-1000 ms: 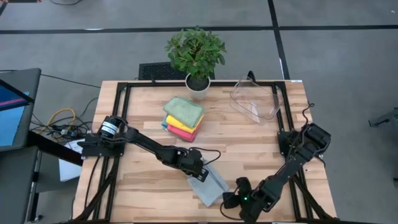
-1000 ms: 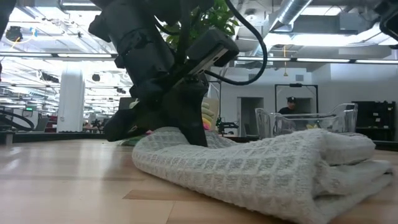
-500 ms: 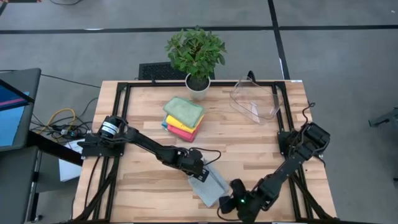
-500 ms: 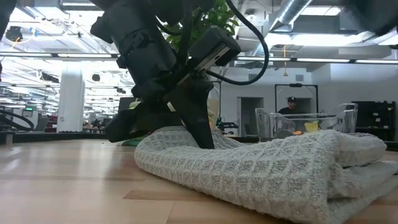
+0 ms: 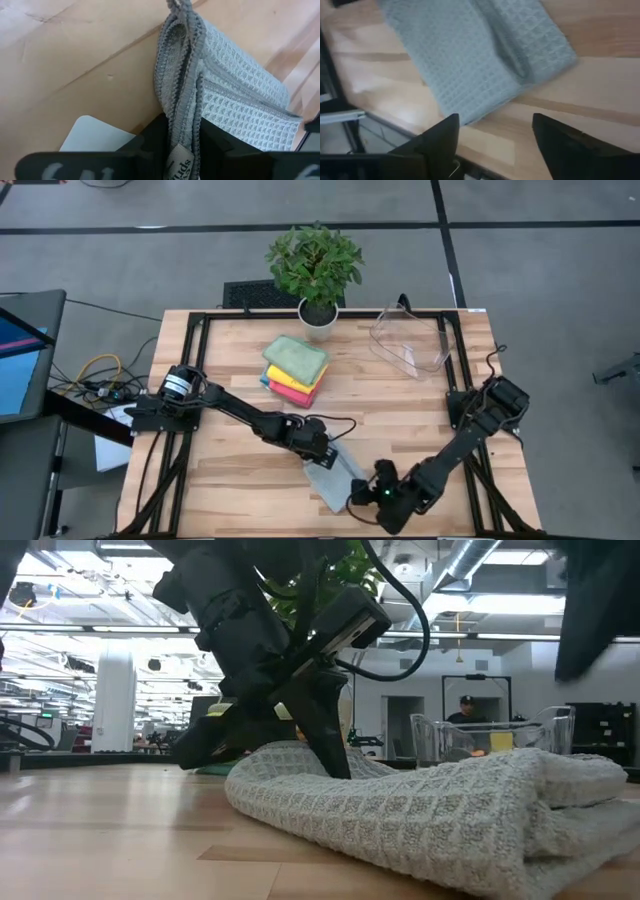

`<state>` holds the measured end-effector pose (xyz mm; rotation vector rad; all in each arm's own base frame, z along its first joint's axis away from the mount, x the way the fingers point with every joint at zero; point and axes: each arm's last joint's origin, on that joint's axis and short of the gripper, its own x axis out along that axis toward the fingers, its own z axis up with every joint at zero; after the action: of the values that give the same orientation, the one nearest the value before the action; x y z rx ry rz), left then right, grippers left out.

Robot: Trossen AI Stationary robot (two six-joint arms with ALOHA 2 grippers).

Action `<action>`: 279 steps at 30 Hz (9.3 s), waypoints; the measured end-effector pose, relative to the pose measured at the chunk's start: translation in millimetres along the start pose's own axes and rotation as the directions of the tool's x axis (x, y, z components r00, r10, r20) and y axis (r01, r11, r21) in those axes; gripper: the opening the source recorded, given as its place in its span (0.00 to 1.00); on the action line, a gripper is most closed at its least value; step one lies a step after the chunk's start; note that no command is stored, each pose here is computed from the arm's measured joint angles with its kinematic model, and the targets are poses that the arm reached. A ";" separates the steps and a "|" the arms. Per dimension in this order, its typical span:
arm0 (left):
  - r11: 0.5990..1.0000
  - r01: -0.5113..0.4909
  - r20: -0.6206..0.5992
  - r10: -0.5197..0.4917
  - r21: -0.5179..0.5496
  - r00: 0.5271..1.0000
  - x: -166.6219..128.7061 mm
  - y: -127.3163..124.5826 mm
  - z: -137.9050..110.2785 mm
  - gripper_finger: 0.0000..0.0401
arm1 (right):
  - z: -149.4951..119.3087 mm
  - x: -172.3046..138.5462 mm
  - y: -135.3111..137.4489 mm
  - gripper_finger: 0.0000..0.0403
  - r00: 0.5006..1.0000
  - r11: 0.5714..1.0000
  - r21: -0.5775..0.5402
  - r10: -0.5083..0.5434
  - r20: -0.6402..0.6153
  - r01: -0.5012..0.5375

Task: Fold microfiber towels
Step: Stack the gray towel on the light green microfiber towel, then put the stacked microfiber towels into the transparent bin

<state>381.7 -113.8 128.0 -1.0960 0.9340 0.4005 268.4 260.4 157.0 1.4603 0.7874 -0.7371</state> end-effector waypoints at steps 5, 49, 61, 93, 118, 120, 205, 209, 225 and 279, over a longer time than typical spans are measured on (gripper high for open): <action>1.000 0.000 -0.002 0.000 0.001 1.000 0.0 0.0 -0.1 0.18 | -0.9 23.6 -0.5 0.76 0.999 0.999 0.042 -0.007 -0.034 0.008; 0.989 -0.075 0.114 0.061 0.124 0.992 -120.6 5.8 72.5 0.01 | 149.3 -8.6 75.5 0.08 0.942 0.960 -0.255 -0.025 0.335 0.116; 0.968 -0.246 0.315 0.219 0.050 0.924 -218.1 66.7 146.4 0.01 | 271.6 -45.6 163.9 0.09 0.893 0.905 -0.424 0.161 0.421 0.036; 0.861 -0.500 0.206 0.474 0.097 0.856 -198.5 144.9 209.0 0.59 | 322.2 8.7 173.3 0.65 0.920 0.852 -0.476 -0.018 0.391 0.219; 0.916 -0.394 0.109 0.386 0.073 0.916 -191.1 187.2 208.0 0.75 | 313.8 43.9 130.8 0.74 0.939 0.996 -0.002 -0.081 0.334 0.087; 0.920 -0.385 0.107 0.376 0.076 0.920 -185.8 195.3 205.2 0.75 | 313.7 50.9 121.2 0.74 0.941 0.996 0.055 -0.080 0.329 0.065; 0.928 0.348 0.407 -0.371 0.133 0.834 -123.0 -26.6 280.2 0.20 | 285.3 -154.2 23.7 0.34 0.764 0.953 0.004 -0.244 0.598 0.302; 0.925 0.346 0.428 -0.381 0.161 0.820 -115.0 -40.7 311.2 0.20 | 301.6 -173.6 12.6 0.34 0.731 0.942 0.027 -0.278 0.623 0.335; 0.918 0.377 0.468 -0.388 0.122 0.794 -63.1 -27.5 370.9 0.19 | 345.0 -171.0 -26.6 0.33 0.616 0.844 0.164 -0.493 0.615 0.511; 0.906 0.384 0.385 -0.424 0.179 0.820 -23.5 9.1 392.0 0.50 | 348.2 -128.5 -76.7 0.76 0.717 0.871 0.287 -0.492 0.493 0.400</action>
<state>535.0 241.1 197.5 -1.0362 0.3191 0.2197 138.0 -92.0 207.1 1.0933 0.6326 -1.5552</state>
